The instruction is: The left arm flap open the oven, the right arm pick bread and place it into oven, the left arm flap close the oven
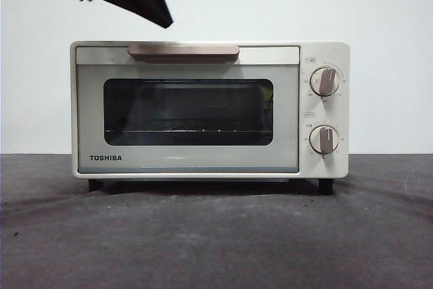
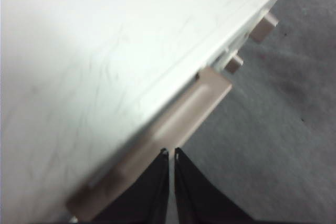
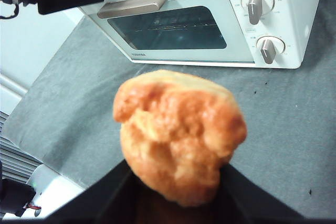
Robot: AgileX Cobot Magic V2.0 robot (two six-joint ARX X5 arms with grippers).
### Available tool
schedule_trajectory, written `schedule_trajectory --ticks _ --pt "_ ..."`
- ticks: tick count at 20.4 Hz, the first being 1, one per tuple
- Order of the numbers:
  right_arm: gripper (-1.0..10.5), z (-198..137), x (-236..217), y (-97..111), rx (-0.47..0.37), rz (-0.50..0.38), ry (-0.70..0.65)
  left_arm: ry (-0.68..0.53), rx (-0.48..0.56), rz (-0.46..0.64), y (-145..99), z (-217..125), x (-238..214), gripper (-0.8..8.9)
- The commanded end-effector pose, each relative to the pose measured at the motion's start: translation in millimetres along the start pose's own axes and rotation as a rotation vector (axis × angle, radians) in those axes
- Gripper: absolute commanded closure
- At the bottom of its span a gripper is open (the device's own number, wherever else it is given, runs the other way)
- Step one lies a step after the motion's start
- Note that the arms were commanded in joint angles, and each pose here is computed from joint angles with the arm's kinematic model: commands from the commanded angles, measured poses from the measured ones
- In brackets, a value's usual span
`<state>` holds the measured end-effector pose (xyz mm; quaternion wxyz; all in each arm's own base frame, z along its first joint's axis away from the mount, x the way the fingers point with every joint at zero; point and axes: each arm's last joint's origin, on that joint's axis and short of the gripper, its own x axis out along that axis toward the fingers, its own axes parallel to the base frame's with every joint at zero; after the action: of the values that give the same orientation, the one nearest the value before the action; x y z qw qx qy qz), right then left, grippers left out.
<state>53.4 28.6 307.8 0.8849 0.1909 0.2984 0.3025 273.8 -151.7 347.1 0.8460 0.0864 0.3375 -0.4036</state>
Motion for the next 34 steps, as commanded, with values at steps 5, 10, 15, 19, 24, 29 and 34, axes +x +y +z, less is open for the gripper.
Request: schedule_trajectory --ticks 5,10,15,19,24,29,34 --pt "7.8 3.4 -3.5 3.6 -0.002 0.014 -0.018 -0.022 0.049 0.006 3.5 8.0 9.4 7.97" --pt "7.8 4.8 -3.4 4.2 -0.009 0.019 -0.031 0.013 0.038 0.0 8.2 4.8 23.1 7.97" --pt "7.8 4.8 -3.4 4.2 -0.01 0.02 -0.032 0.044 0.026 -0.006 11.4 1.6 33.7 7.96" --pt "7.8 5.1 -3.5 4.3 -0.011 0.02 -0.035 0.072 0.017 -0.013 10.0 -1.1 33.0 7.96" --pt "7.8 5.3 -3.5 4.3 -0.012 0.021 -0.036 0.162 0.007 -0.03 8.3 -10.1 31.9 7.97" --pt "7.8 5.3 -3.5 4.3 -0.012 0.021 -0.036 0.228 -0.005 -0.049 3.8 -16.3 31.3 7.97" --pt "7.8 5.3 -3.5 4.4 -0.012 0.021 -0.037 0.285 -0.011 -0.074 -4.6 -21.4 32.9 7.96"
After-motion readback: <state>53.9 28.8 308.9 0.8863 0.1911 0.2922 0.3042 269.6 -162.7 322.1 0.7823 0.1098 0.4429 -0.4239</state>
